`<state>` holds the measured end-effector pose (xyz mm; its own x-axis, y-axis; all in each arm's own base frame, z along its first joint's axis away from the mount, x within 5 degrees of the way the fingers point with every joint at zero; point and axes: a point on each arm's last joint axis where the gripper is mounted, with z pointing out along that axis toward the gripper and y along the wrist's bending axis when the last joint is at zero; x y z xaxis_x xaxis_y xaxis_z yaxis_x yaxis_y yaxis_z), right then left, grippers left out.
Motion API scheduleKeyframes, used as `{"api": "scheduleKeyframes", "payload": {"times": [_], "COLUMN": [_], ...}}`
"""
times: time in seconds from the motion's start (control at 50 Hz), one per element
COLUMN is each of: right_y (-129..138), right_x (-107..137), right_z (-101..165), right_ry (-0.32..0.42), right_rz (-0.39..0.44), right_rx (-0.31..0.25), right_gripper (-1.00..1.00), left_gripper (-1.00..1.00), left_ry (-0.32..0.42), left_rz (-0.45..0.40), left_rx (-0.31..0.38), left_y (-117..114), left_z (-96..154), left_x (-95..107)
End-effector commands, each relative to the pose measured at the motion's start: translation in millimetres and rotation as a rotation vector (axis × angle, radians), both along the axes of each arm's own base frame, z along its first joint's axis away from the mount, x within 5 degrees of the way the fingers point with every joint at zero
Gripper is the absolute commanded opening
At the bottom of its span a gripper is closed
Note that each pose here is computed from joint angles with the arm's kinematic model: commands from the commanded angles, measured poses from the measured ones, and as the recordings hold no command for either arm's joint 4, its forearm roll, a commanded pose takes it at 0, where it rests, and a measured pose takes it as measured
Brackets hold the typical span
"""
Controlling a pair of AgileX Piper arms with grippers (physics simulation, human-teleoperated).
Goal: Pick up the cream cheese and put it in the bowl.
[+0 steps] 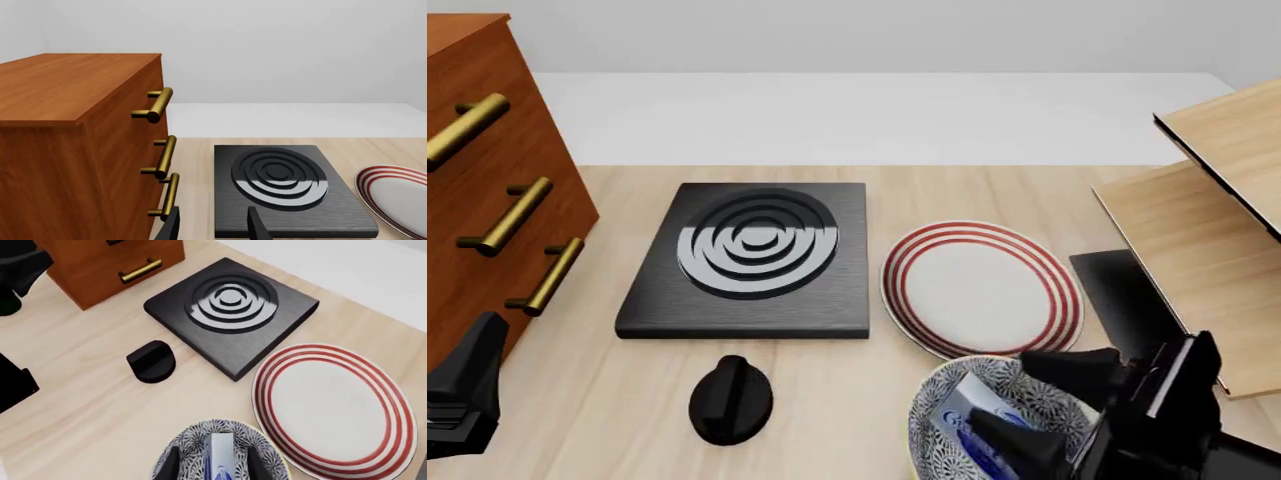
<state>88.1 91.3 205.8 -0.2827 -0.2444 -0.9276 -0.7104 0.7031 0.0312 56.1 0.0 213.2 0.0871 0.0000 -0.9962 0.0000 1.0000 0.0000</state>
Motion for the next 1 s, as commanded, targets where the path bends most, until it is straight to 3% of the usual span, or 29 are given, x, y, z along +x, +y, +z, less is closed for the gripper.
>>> {"api": "scheduleKeyframes", "payload": {"times": [0.02, 0.4, 0.7, 1.0], "right_y": [-5, -24, -52, -74], "right_x": [-5, -19, -44, -66], "right_z": [22, 47, 60, 53], "right_ry": [-0.033, -0.08, -0.118, -0.108], "right_rz": [0.008, -0.02, -0.071, -0.133], "right_rx": [0.012, 0.023, 0.049, 0.101], "right_gripper": [1.0, 1.0, 1.0, 1.0], "left_gripper": [1.0, 1.0, 1.0, 1.0], "left_ry": [0.0, 0.0, 0.0, 0.0], "left_rz": [0.0, 0.0, 0.0, 0.0], "left_rx": [0.0, 0.0, 0.0, 0.0], "left_y": [0, 0, 0, 0], "left_z": [0, 0, 0, 0], "left_x": [0, 0, 0, 0]}}
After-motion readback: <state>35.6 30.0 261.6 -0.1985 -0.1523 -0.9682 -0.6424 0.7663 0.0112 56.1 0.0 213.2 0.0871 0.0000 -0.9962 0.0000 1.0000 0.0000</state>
